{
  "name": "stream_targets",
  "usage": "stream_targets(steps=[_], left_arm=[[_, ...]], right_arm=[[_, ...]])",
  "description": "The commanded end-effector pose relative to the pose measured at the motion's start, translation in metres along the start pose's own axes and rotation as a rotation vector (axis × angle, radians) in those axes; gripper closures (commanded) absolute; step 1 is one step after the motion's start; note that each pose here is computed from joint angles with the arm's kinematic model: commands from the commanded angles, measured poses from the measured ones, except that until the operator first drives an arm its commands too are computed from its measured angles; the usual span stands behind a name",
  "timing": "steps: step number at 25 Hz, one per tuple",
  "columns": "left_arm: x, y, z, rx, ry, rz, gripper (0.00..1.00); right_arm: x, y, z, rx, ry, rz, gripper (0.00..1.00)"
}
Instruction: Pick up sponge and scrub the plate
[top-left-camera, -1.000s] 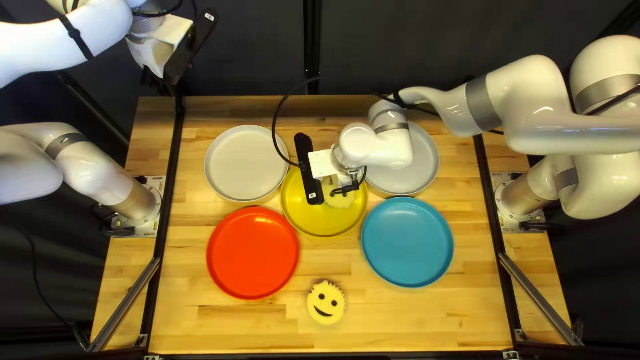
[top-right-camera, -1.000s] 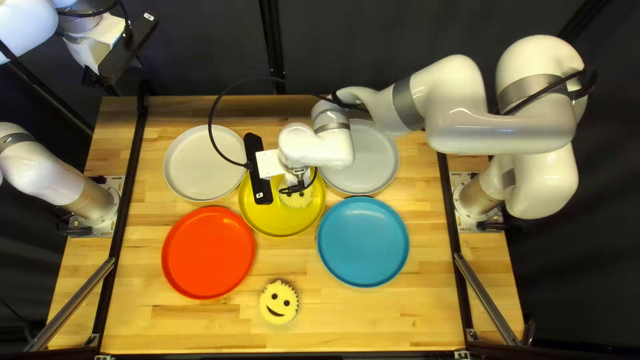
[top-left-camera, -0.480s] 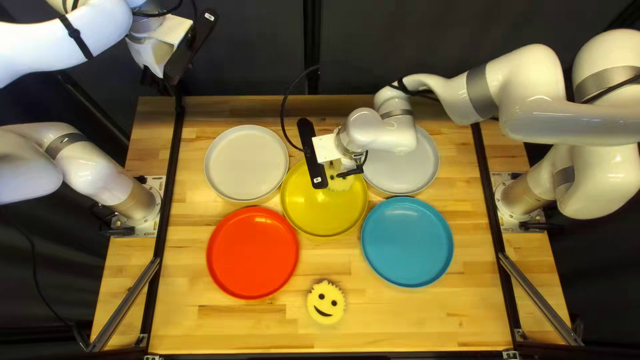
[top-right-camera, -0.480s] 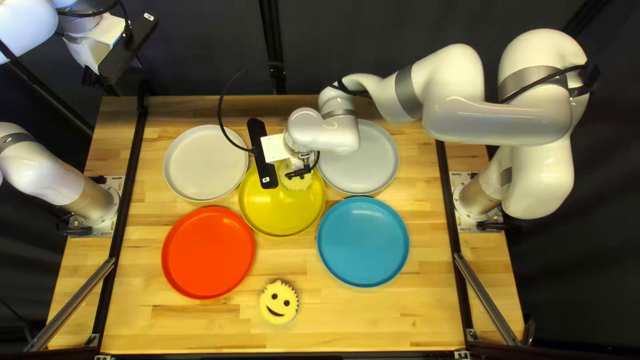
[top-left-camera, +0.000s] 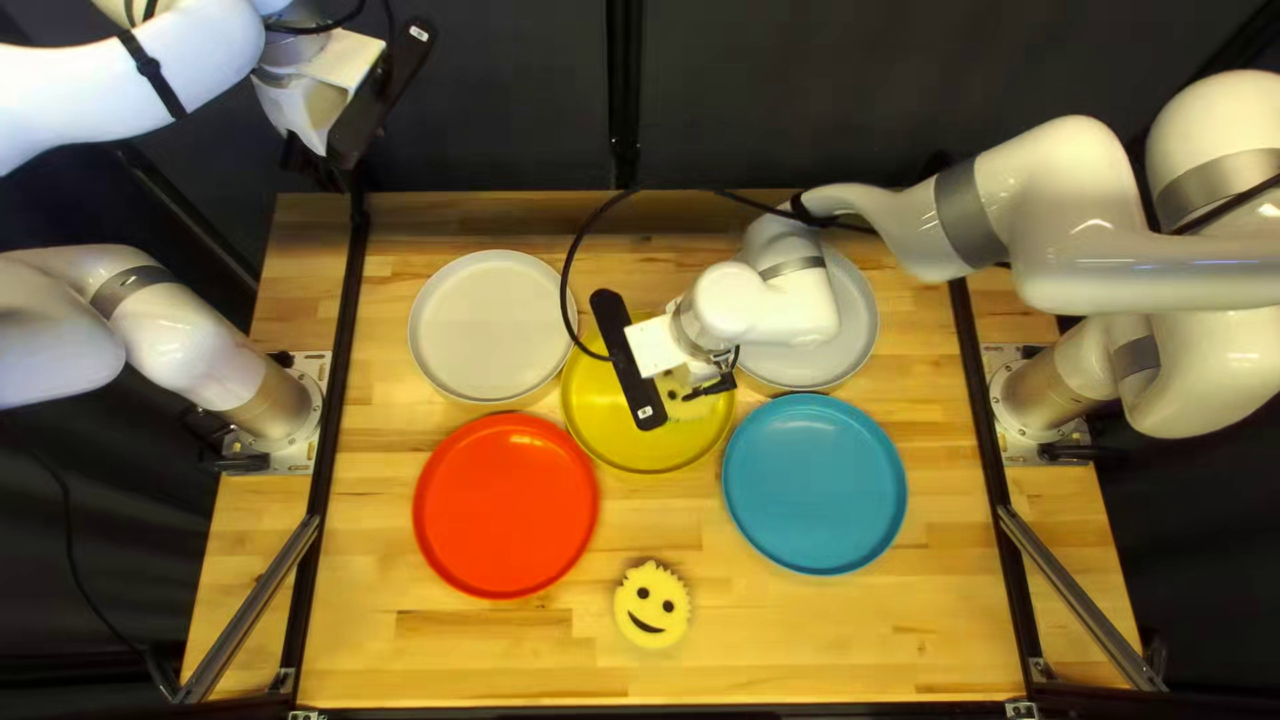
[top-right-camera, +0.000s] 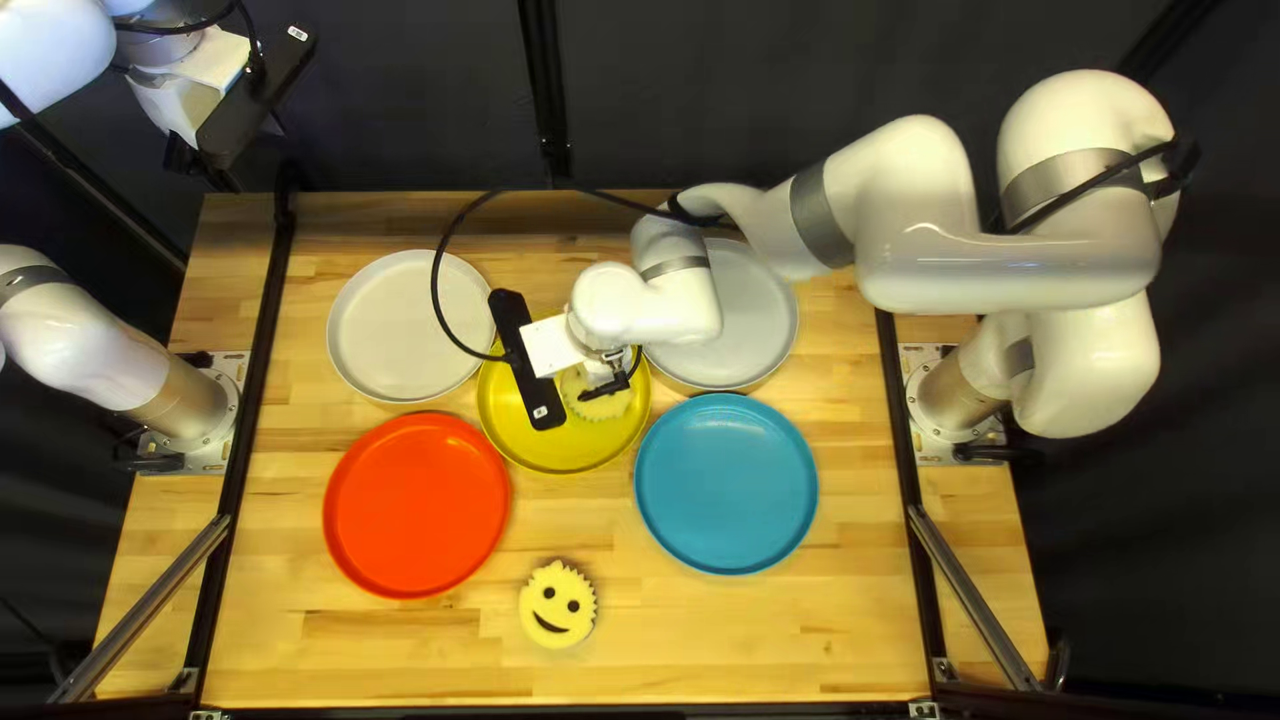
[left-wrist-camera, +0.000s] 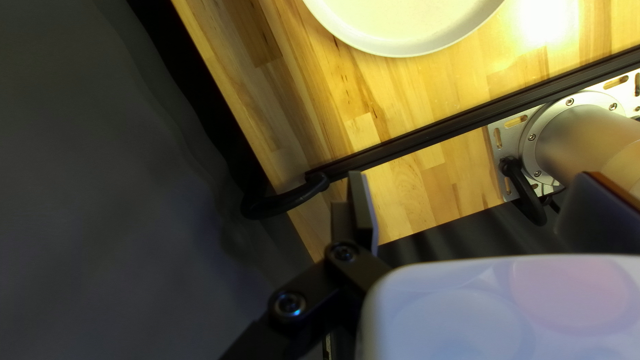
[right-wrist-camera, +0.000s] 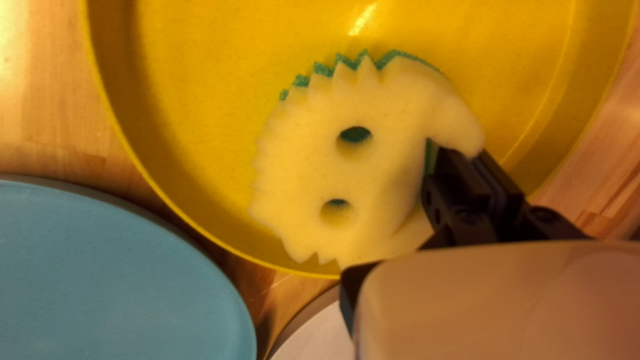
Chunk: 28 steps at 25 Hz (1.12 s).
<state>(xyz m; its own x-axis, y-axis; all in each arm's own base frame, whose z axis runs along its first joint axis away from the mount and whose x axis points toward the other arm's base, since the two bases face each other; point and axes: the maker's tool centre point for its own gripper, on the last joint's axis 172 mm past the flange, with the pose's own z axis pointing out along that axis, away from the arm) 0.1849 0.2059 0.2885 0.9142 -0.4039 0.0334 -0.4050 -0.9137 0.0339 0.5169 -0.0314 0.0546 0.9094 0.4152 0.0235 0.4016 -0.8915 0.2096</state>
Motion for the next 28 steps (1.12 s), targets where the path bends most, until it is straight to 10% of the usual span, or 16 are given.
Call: stream_targets(steps=[1,15,28], left_arm=[[0.0,0.0,0.0,0.0,0.0,0.0,0.0],[0.0,0.0,0.0,0.0,0.0,0.0,0.0],[0.0,0.0,0.0,0.0,0.0,0.0,0.0]], right_arm=[[-0.006,0.019,0.004,0.003,0.006,0.017,1.0],[-0.01,0.083,0.021,0.031,0.011,0.138,1.0],[0.026,0.009,0.004,-0.001,-0.02,0.069,1.0]])
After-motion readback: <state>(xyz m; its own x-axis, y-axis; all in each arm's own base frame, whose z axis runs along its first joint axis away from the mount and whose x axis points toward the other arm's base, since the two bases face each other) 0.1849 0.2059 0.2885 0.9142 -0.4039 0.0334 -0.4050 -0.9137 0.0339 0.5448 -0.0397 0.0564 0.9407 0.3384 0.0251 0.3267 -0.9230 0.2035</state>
